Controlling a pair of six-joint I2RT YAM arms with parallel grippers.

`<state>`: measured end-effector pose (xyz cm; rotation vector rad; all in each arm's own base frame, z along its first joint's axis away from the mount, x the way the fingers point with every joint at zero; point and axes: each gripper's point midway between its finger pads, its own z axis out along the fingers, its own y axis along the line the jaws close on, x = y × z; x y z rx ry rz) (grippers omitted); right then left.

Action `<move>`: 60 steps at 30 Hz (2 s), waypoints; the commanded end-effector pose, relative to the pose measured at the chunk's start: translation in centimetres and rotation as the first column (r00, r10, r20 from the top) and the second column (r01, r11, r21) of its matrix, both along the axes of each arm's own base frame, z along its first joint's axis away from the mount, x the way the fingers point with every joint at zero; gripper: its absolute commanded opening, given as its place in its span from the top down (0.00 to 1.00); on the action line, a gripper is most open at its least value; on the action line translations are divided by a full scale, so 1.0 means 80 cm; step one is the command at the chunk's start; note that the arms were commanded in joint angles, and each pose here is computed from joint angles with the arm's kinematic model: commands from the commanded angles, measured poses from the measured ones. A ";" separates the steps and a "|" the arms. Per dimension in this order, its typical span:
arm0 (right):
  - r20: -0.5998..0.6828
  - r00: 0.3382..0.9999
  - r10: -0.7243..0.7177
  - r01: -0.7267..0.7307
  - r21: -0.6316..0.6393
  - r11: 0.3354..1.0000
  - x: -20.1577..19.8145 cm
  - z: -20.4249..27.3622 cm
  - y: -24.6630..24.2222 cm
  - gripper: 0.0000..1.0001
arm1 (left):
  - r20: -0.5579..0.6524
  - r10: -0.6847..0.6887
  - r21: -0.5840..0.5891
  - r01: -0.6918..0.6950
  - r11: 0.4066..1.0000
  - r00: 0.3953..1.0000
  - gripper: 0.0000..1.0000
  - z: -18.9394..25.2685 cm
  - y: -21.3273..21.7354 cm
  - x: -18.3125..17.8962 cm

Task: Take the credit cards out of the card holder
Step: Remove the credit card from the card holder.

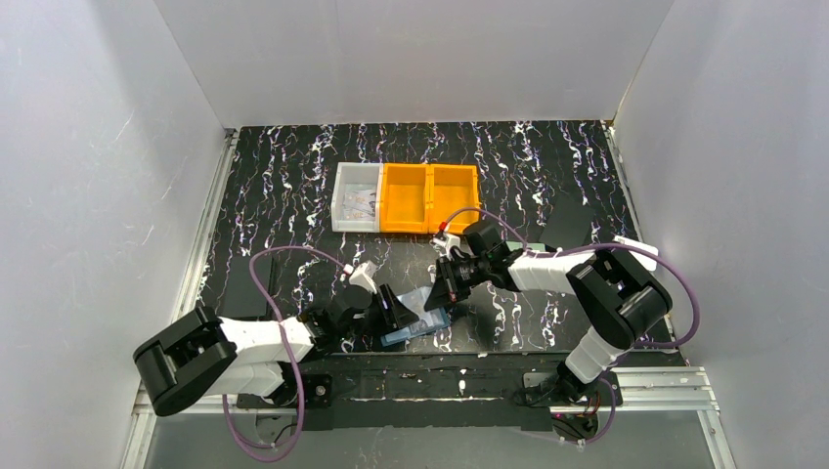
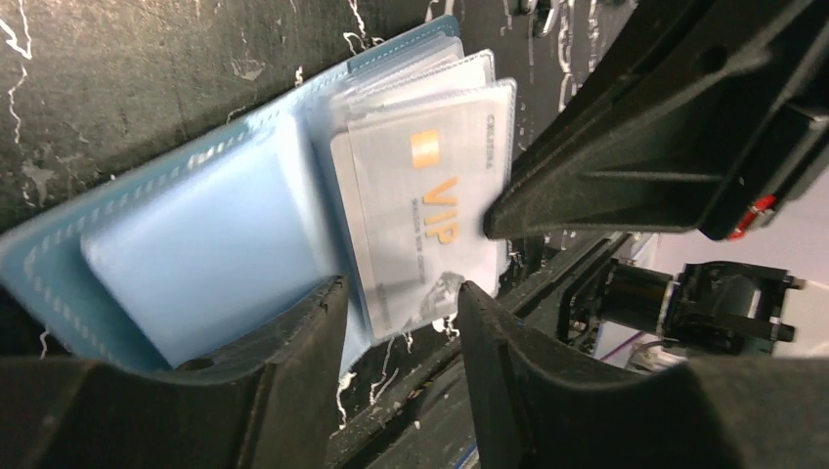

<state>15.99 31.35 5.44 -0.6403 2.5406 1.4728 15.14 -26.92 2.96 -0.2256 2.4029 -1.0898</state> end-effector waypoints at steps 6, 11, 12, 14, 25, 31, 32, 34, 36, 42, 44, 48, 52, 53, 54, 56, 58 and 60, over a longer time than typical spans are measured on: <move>0.193 0.981 -0.003 -0.002 0.023 1.000 0.040 0.029 -0.004 0.86 | 0.015 0.012 -0.070 -0.011 0.997 1.000 0.48 0.014 0.003 0.007; 0.148 0.989 0.017 -0.023 0.038 0.999 0.035 0.024 0.002 0.74 | -0.016 0.014 -0.100 -0.015 0.995 1.000 0.48 0.006 -0.006 0.015; 0.136 0.991 0.022 -0.029 0.046 0.999 0.034 0.025 0.004 0.72 | -0.019 0.015 -0.110 -0.017 0.994 1.000 0.48 0.006 -0.007 0.016; 0.123 0.992 0.028 -0.035 0.057 0.998 0.032 0.026 0.006 0.67 | -0.028 0.019 -0.119 -0.022 0.993 0.999 0.48 0.002 -0.008 0.017; 0.098 0.995 0.027 -0.039 0.128 0.991 0.032 0.045 0.015 0.55 | -0.052 0.050 -0.131 -0.057 0.990 0.997 0.48 -0.008 0.002 0.019; 0.296 0.942 -0.157 0.182 -0.059 0.981 0.097 0.026 -0.039 0.58 | -0.108 0.087 -0.074 -0.096 0.993 0.990 0.48 -0.036 0.015 0.016; 0.320 0.934 -0.160 0.187 -0.056 0.981 0.100 0.031 -0.041 0.58 | -0.116 0.088 -0.063 -0.096 0.993 0.989 0.49 -0.041 0.016 0.016; 0.314 0.941 -0.127 0.128 0.018 0.992 0.088 0.049 -0.032 0.57 | -0.128 0.099 -0.043 -0.105 0.994 0.987 0.52 -0.049 0.019 0.015; 0.216 0.973 -0.076 0.058 0.088 0.994 0.069 0.051 -0.017 0.55 | -0.136 0.102 -0.030 -0.107 0.994 0.985 0.54 -0.054 0.022 0.013; 0.112 0.993 -0.027 0.022 0.049 0.999 0.052 0.019 -0.002 0.53 | -0.145 0.105 -0.017 -0.109 0.994 0.984 0.55 -0.060 0.025 0.011; 0.107 0.994 -0.022 0.018 0.039 0.999 0.050 0.014 -0.001 0.53 | -0.148 0.104 -0.015 -0.107 0.994 0.984 0.55 -0.061 0.024 0.010; 0.098 0.995 -0.023 0.023 0.006 1.000 0.049 0.004 -0.002 0.53 | -0.147 0.104 -0.015 -0.107 0.994 0.984 0.55 -0.061 0.025 0.010; 0.111 0.993 -0.034 0.038 -0.038 0.999 0.053 -0.007 -0.007 0.52 | -0.147 0.106 -0.013 -0.109 0.994 0.983 0.55 -0.062 0.027 0.009; 0.121 0.992 -0.033 0.038 -0.043 0.998 0.055 -0.006 -0.008 0.52 | -0.147 0.106 -0.012 -0.109 0.994 0.983 0.55 -0.062 0.027 0.009; 0.136 0.990 -0.031 0.037 -0.041 0.998 0.056 -0.002 -0.008 0.52 | -0.147 0.107 -0.011 -0.110 0.994 0.983 0.55 -0.062 0.028 0.009; 0.166 0.986 -0.020 0.022 -0.014 1.000 0.057 0.012 -0.005 0.52 | -0.148 0.110 -0.011 -0.112 0.994 0.983 0.55 -0.063 0.030 0.008; 0.196 0.981 -0.009 0.004 0.023 1.000 0.056 0.027 -0.003 0.51 | -0.148 0.110 -0.008 -0.113 0.994 0.983 0.55 -0.064 0.031 0.007; 0.231 0.973 0.009 -0.024 0.062 0.998 0.052 0.041 -0.002 0.51 | -0.149 0.110 -0.007 -0.112 0.994 0.983 0.55 -0.064 0.032 0.006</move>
